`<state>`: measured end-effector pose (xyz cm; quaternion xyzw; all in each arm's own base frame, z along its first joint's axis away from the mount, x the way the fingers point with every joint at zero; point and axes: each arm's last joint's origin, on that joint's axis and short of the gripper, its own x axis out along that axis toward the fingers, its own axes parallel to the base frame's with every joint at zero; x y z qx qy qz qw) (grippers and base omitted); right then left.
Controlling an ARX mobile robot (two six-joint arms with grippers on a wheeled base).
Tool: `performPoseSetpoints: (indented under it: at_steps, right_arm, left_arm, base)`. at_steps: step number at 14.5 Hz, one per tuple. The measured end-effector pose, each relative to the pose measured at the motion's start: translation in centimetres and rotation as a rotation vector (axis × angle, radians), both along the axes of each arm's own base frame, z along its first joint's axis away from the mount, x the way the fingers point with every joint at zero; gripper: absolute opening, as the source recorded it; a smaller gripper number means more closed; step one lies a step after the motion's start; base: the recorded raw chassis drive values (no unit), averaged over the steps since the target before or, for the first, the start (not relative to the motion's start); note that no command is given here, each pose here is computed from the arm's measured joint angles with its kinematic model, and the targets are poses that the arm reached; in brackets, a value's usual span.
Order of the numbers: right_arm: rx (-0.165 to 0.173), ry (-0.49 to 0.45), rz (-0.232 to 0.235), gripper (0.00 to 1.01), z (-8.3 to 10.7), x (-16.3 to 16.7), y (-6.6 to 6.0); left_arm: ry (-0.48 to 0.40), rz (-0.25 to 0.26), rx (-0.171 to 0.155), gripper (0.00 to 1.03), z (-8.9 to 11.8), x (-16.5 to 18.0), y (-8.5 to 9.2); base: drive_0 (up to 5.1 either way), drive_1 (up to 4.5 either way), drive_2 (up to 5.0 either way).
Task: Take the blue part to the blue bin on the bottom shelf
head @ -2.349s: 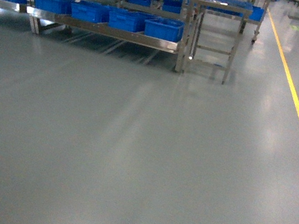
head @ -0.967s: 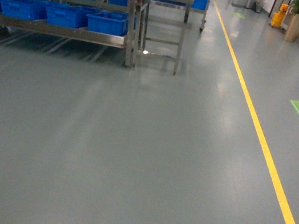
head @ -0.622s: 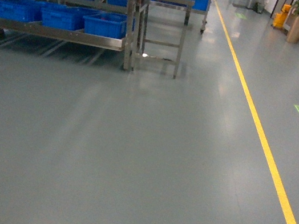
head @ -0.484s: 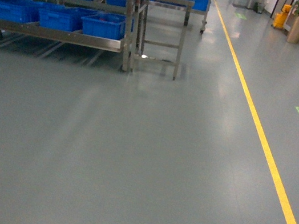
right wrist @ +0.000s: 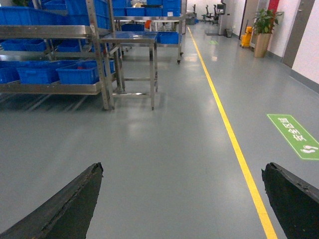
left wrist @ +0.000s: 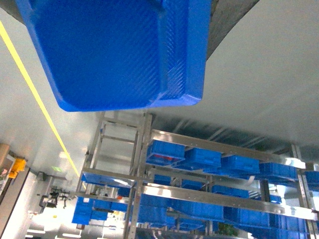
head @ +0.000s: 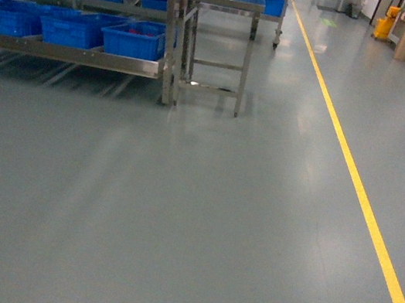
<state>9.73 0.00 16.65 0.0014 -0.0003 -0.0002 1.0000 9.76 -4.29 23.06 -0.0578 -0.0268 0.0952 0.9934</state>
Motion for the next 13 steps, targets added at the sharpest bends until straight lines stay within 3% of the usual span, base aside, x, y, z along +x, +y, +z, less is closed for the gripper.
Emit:
performPoseSetpoints:
  at_steps: [13]
  right_arm:
    - [0.000, -0.001, 0.000, 0.98, 0.01, 0.00, 0.00]
  left_arm:
    - [0.003, 0.002, 0.002, 0.44, -0.03, 0.01, 0.01]
  base:
    - [-0.1, 4.27, -4.4]
